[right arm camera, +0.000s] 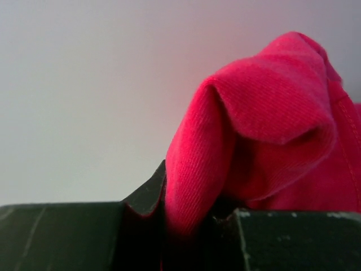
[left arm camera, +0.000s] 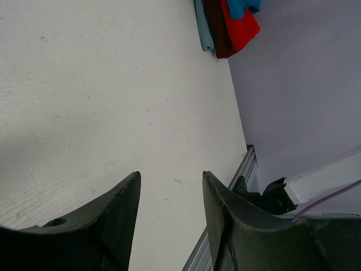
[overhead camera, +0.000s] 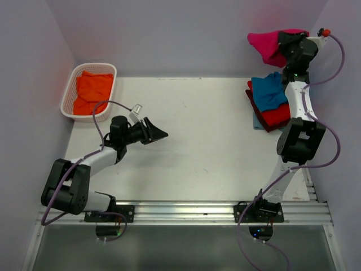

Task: Fold and stack the t-shirts
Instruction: Put the neatly folded tshirt into the corner of the board with the right arm

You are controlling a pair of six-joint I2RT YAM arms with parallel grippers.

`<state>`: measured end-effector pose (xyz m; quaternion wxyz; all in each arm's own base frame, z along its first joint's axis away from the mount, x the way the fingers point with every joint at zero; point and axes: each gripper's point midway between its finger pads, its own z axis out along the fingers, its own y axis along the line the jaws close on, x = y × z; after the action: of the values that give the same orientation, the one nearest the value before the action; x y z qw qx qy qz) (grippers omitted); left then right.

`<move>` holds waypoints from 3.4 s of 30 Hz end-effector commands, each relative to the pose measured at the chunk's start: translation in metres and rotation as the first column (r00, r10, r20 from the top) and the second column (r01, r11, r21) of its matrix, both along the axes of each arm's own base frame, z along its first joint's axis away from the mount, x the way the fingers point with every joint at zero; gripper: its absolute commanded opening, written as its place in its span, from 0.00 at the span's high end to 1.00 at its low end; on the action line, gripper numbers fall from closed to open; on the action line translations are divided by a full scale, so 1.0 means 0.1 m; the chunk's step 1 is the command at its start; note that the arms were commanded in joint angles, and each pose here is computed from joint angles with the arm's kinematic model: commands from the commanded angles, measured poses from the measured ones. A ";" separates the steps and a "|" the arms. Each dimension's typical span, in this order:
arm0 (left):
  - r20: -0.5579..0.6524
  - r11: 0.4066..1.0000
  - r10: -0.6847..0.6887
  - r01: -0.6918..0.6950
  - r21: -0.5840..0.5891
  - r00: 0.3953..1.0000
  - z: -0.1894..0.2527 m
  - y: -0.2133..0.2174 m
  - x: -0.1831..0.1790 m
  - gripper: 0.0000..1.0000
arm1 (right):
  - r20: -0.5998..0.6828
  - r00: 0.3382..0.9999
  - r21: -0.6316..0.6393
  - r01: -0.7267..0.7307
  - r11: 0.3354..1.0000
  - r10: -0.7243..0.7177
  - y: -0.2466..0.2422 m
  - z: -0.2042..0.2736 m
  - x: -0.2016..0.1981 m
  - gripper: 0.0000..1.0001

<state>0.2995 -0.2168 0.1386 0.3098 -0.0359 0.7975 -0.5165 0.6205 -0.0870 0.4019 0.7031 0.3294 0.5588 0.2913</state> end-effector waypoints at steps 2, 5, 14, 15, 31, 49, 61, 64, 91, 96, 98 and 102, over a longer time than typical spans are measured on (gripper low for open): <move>0.081 1.000 -0.003 0.003 0.004 0.997 0.18 0.03 0.07 0.49 | -0.041 0.983 -0.099 0.172 0.980 -0.177 -0.28 -0.14 -0.09 1.00; 0.064 1.000 -0.013 0.013 -0.004 0.998 0.11 0.02 0.06 0.50 | -0.141 0.950 -0.177 0.253 0.951 -0.278 -0.41 -0.60 -0.27 1.00; 0.031 0.999 -0.023 0.024 -0.027 0.999 -0.01 0.00 0.03 0.51 | -0.355 0.844 -0.275 0.317 0.908 -0.402 -0.57 -1.62 -0.74 1.00; 0.028 0.999 -0.024 0.025 -0.028 0.999 -0.01 0.00 0.02 0.51 | -0.368 0.827 -0.277 0.339 0.899 -0.426 -0.59 -1.61 -0.85 1.00; 0.053 0.999 -0.020 0.021 -0.032 0.998 0.09 0.02 -0.07 0.50 | -0.625 0.681 -0.224 0.312 0.923 -0.382 -0.39 -2.15 -1.75 0.01; 0.121 0.999 -0.018 0.022 -0.033 0.992 0.26 0.03 -0.07 0.50 | -0.480 0.817 -0.154 0.281 0.947 -0.320 -0.27 -1.92 -1.78 1.00; 0.109 0.999 -0.028 0.031 -0.027 0.994 0.21 0.04 -0.10 0.52 | -0.668 0.683 -0.157 0.260 0.953 -0.296 -0.40 -3.02 -1.43 1.00; 0.149 0.999 -0.028 0.032 -0.023 0.988 0.32 0.04 -0.09 0.52 | -0.536 0.823 -0.111 0.153 0.982 -0.188 -0.13 -2.56 -1.49 1.00; 0.538 0.660 0.611 -0.749 0.059 0.581 1.81 1.83 0.47 0.00 | -0.631 0.465 -0.397 -0.881 0.257 0.621 3.54 -1.92 -3.44 0.01; 0.429 0.702 0.600 -0.702 0.122 0.675 1.56 2.02 0.92 0.00 | -0.688 0.437 -0.442 -0.886 0.143 0.580 3.93 -2.04 -3.54 0.01; 0.372 0.695 0.628 -0.708 0.127 0.683 1.43 2.29 1.14 0.00 | -0.700 0.420 -0.446 -0.889 0.106 0.578 4.05 -2.08 -3.60 0.01; 0.310 0.614 0.704 -0.767 0.188 0.639 1.17 2.86 1.50 0.00 | -0.707 0.412 -0.448 -0.890 0.087 0.575 4.12 -2.10 -3.65 0.01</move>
<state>0.4306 0.0446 0.2444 0.5676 -0.2521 0.7518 -0.2214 0.2470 0.3244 0.1737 0.3720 -0.3027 0.8313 0.2811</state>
